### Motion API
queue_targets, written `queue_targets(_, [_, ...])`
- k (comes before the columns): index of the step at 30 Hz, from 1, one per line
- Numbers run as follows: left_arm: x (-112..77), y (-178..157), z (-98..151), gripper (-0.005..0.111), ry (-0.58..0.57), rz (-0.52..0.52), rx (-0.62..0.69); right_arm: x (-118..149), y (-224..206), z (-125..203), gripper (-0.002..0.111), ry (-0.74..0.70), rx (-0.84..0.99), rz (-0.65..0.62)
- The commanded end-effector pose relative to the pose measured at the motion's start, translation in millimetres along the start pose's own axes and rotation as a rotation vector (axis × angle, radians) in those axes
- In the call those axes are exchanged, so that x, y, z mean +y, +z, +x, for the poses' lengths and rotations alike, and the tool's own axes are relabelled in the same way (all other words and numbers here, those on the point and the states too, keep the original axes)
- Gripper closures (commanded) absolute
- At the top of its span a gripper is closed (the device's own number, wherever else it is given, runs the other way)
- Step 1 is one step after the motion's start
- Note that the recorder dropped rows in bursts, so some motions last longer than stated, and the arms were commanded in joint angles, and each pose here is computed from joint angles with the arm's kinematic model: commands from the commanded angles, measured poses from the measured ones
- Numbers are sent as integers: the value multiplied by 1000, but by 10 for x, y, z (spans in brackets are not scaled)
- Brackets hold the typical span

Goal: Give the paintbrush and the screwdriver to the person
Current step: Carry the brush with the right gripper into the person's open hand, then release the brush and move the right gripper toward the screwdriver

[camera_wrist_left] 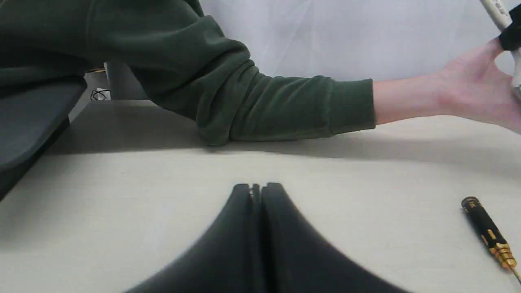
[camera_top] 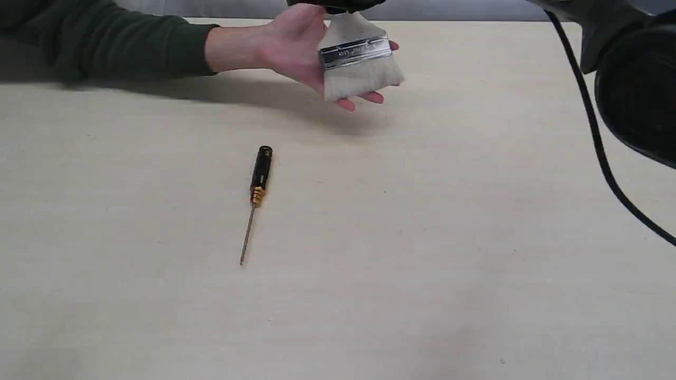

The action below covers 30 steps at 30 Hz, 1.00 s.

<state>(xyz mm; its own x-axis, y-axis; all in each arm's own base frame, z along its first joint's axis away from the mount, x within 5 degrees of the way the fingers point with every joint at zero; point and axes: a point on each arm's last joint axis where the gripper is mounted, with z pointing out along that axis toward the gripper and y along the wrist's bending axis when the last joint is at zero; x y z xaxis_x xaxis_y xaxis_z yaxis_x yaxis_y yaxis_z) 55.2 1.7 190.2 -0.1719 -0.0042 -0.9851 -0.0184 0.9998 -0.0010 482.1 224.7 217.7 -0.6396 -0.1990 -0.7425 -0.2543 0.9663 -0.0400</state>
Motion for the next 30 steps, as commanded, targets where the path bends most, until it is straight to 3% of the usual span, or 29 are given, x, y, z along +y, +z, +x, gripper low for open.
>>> queue_targets(1, [-5, 0, -4, 107, -5, 8, -11, -11, 7, -6, 93, -8, 0, 7])
queue_targets(7, [-5, 0, -4, 107, -5, 8, -11, -11, -53, -68, 51, 0, -31, -2])
queue_targets(9, [-5, 0, -4, 107, -5, 8, -11, -17, -99, -99, 46, 6, -37, -2])
queue_targets(19, [-5, 0, -5, 107, -2, 8, -12, -97, -549, -265, 50, -17, -50, 15])
queue_targets(30, [-5, 0, -5, 107, -2, 8, -12, -30, -1168, 156, 53, -43, -89, -91])
